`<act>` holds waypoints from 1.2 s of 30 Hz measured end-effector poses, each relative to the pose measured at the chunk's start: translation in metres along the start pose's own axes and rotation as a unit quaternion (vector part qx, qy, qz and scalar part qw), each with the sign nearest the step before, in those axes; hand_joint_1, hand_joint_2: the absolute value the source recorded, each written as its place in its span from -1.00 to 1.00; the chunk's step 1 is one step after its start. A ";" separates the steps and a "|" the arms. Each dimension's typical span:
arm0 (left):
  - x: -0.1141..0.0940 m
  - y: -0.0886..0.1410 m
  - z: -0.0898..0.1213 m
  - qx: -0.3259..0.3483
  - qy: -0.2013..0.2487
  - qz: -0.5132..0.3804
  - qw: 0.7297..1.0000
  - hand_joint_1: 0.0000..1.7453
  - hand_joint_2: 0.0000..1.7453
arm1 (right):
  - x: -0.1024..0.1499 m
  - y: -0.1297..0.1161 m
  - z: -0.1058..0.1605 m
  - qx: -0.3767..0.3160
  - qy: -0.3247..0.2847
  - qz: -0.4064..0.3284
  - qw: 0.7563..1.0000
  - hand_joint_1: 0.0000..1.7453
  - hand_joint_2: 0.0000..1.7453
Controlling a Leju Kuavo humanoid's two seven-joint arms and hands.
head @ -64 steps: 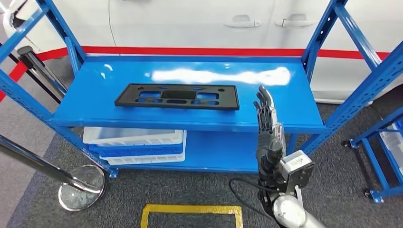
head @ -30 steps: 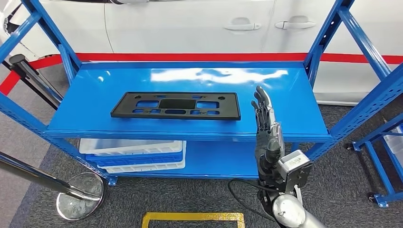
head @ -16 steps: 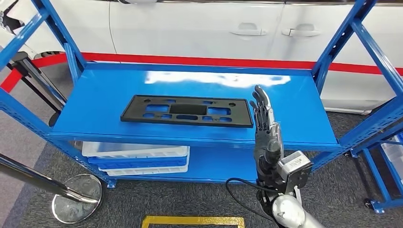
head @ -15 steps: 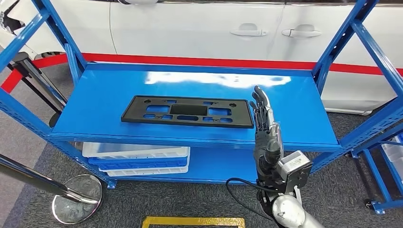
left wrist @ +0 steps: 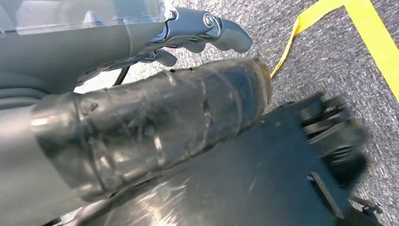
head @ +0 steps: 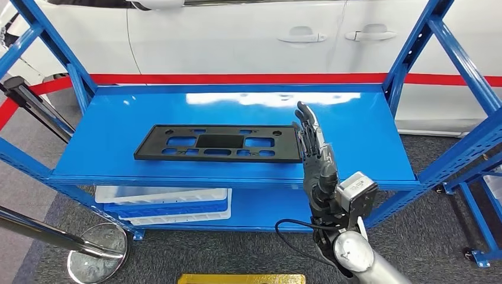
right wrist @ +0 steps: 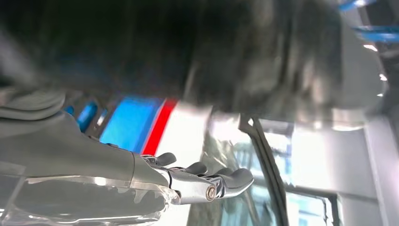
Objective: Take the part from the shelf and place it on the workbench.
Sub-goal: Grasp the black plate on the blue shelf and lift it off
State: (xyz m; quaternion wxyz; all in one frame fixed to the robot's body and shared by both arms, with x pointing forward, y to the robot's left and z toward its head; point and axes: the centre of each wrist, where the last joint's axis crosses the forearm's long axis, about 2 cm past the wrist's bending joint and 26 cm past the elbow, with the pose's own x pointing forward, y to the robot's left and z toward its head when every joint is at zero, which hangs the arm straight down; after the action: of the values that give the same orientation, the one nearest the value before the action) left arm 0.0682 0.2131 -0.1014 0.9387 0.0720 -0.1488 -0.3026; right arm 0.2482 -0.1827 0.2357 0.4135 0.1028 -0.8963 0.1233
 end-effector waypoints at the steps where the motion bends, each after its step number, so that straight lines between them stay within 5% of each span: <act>1: 0.000 0.000 0.000 -0.001 0.000 -0.004 1.000 -1.00 -1.00 | -0.001 0.002 -0.003 0.012 0.006 0.002 1.000 -1.00 1.00; 10: 0.009 0.004 -0.001 -0.004 -0.005 -0.031 1.000 -1.00 -1.00 | -0.012 0.034 -0.035 0.084 0.017 0.039 0.996 -1.00 1.00; 23: 0.032 0.005 -0.001 -0.015 -0.033 -0.068 0.997 -1.00 -1.00 | -0.046 0.112 -0.035 0.240 0.039 0.014 0.970 -1.00 1.00; 36: 0.039 0.008 -0.002 -0.016 -0.048 -0.082 0.995 -1.00 -1.00 | -0.065 0.136 -0.031 0.280 0.064 0.104 0.952 -1.00 1.00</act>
State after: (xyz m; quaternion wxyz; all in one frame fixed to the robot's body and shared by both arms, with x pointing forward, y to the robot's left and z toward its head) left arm 0.1029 0.1963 -0.0919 0.9035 0.0545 -0.1823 -0.3841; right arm 0.2727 -0.0386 0.1869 0.4095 0.1129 -0.8033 0.4174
